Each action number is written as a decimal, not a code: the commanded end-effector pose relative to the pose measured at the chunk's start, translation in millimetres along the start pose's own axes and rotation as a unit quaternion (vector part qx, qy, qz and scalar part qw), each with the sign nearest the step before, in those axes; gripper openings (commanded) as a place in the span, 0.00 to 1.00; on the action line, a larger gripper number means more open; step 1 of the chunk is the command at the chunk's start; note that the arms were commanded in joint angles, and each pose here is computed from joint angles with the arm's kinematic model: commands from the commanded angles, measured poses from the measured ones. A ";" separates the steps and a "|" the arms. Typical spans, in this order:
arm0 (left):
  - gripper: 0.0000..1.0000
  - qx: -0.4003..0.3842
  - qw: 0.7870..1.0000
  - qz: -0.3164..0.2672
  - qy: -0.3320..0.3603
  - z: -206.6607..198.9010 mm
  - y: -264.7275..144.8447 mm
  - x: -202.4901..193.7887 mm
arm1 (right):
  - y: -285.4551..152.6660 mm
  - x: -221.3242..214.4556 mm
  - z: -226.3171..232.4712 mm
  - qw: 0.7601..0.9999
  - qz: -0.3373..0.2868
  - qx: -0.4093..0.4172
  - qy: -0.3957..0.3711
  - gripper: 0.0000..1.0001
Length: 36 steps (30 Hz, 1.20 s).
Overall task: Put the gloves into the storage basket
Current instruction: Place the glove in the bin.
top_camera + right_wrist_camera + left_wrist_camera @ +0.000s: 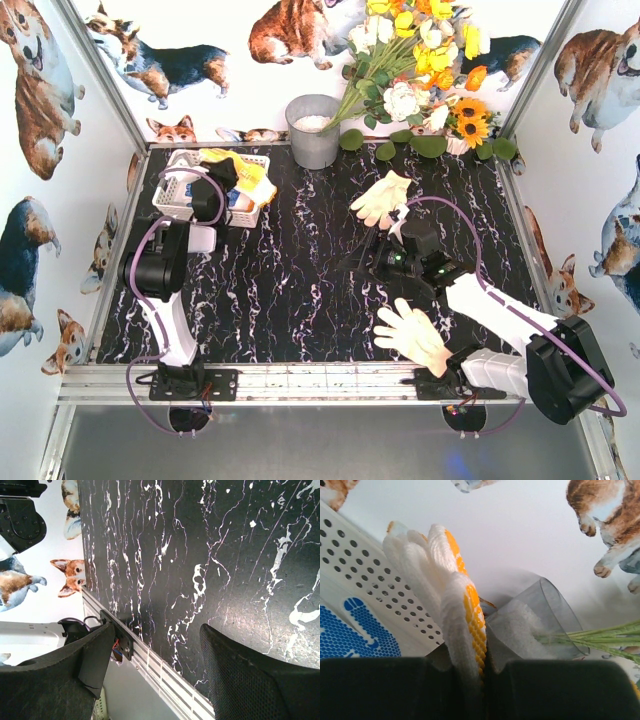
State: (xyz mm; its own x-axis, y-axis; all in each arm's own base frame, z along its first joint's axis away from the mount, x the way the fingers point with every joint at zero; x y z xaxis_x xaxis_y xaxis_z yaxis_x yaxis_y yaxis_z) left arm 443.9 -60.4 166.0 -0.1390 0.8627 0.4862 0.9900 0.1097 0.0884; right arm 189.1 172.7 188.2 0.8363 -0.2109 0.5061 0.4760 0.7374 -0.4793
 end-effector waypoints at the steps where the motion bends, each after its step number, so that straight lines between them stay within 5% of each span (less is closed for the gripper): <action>1: 0.00 -0.006 0.999 -0.038 0.018 6.8 2.5 15.2 | -5.5 14.2 13.4 0.999 -0.035 0.021 -0.017 0.71; 36: 0.00 0.049 0.993 -0.009 0.103 74.0 27.2 20.6 | -17.1 15.2 19.4 0.998 -0.051 0.019 -0.023 0.71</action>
State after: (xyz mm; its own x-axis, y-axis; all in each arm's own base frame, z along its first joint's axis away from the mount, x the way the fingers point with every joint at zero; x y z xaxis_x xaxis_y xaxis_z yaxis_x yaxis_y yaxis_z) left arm 459.9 -12.2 116.6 -0.1598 0.7653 0.6236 0.9812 0.1922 0.0155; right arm 183.6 168.5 197.0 0.8208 -0.2251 0.5249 0.4990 0.7297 -0.4674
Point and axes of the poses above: each gripper's point midway between its finger pads, its own y axis out along the fingers, its own z axis along the line the jaws close on, x = y × z, the point moved 10 cm from there along -y, back along the fingers, and after that the axes turned 13 degrees about -y, right-handed, at the moved point
